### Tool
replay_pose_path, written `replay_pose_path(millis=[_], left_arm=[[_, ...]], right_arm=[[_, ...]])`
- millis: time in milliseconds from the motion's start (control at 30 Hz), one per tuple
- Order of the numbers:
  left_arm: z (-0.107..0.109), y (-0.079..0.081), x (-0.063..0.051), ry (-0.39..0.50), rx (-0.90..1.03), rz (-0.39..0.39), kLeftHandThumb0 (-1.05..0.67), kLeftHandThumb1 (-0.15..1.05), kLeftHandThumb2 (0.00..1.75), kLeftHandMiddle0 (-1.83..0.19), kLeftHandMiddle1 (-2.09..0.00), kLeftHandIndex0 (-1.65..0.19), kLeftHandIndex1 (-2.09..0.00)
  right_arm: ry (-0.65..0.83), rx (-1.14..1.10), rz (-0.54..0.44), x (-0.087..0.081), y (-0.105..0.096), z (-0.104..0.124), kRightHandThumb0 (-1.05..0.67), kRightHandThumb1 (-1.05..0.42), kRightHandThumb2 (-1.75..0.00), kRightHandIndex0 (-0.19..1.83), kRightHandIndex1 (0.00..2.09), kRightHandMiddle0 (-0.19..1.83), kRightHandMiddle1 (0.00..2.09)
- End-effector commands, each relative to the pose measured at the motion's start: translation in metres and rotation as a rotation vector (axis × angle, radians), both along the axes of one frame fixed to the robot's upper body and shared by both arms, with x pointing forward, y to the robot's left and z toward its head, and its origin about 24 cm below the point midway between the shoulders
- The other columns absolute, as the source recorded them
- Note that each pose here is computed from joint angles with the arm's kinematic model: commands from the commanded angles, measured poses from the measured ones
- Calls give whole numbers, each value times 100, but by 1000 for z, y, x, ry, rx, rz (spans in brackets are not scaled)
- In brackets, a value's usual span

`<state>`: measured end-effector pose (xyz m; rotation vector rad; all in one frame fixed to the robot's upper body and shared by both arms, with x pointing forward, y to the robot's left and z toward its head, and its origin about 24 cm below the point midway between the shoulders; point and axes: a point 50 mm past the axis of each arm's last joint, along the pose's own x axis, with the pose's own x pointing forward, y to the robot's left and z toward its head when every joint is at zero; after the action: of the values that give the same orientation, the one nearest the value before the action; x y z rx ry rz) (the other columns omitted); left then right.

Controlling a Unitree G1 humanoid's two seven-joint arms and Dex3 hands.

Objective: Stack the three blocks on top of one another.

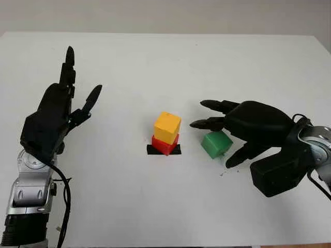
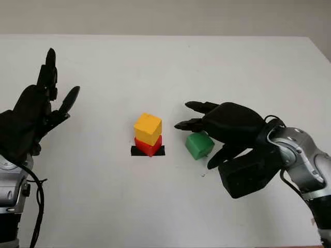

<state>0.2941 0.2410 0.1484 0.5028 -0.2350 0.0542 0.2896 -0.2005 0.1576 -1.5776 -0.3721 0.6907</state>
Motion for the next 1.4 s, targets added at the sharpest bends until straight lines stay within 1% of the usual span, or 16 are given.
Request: replay_pose_path(millis=[0, 100, 167, 200, 267, 300, 367, 533, 700, 767, 933, 1000, 1100, 1267, 1300, 1367], left_arm=[[6, -2, -1, -16, 25, -9, -66, 105, 46, 19, 0, 19, 0], [7, -3, -1, -19, 47, -10, -65, 105, 47, 19, 0, 19, 0], [7, -3, -1, -15, 59, -12, -67, 105, 47, 19, 0, 19, 0], [7, -3, 0, -10, 62, -11, -67, 105, 47, 19, 0, 19, 0], [8, -3, 0, -5, 63, -13, -69, 105, 47, 19, 0, 19, 0], [8, -3, 0, -8, 66, -15, -69, 105, 47, 19, 0, 19, 0], [8, -4, 0, -12, 64, -20, -68, 105, 46, 19, 0, 19, 0], [8, -3, -1, -8, 52, -19, -69, 105, 44, 19, 0, 19, 0], [7, -3, -1, -3, 46, -24, -68, 105, 44, 19, 0, 19, 0], [7, -4, 0, -2, 34, -27, -69, 105, 45, 19, 0, 19, 0], [6, -3, -1, 3, 25, -33, -71, 105, 48, 19, 0, 19, 0], [5, -4, 0, 6, 18, -38, -71, 105, 48, 19, 0, 19, 0], [5, -4, 0, 10, 20, -39, -72, 105, 48, 19, 0, 19, 0], [4, -4, 1, 6, 29, -32, -74, 105, 54, 19, 0, 19, 0], [4, -3, 1, 4, 28, -31, -74, 105, 55, 19, 0, 19, 0], [3, -3, 0, -2, 29, -30, -73, 105, 58, 19, 0, 19, 0]], right_arm=[[-32, 4, 14, 2, 2, 4, -53, -74, -5, 20, 11, 58, 15], [-47, 1, 14, 3, 2, 5, -51, -75, -6, 24, 11, 64, 19], [-56, 5, 18, 3, 0, 6, -48, -77, -6, 30, 11, 68, 27], [-59, 6, 19, 4, -1, 7, -46, -78, -6, 32, 10, 67, 34], [-69, 7, 21, 4, -1, 7, -44, -80, -6, 38, 8, 62, 55], [-74, 4, 22, 4, -1, 8, -44, -80, -5, 40, 8, 61, 61], [-78, 14, 18, 5, -1, 8, -41, -82, -5, 46, 8, 62, 79], [-96, 59, 21, 6, -2, 8, -34, -85, -6, 54, 9, 67, 104], [-98, 122, 23, 9, -3, 10, -36, -87, -6, 61, 9, 63, 123], [-75, 178, 0, 11, -5, 12, -34, -88, -6, 61, 8, 59, 129], [-32, 228, -36, 18, -8, 21, -36, -90, -6, 56, 5, 51, 132], [-11, 263, -46, 21, -8, 25, -35, -91, -6, 55, 5, 46, 139], [0, 307, -61, 27, -10, 38, -35, -92, -6, 54, 4, 42, 142], [31, 341, -57, 40, -7, 66, -39, -91, -5, 52, 4, 47, 131], [29, 323, -46, 42, -3, 77, -39, -91, -5, 52, 4, 48, 130], [-4, 284, -9, 44, 3, 94, -39, -89, -5, 52, 5, 57, 116]])
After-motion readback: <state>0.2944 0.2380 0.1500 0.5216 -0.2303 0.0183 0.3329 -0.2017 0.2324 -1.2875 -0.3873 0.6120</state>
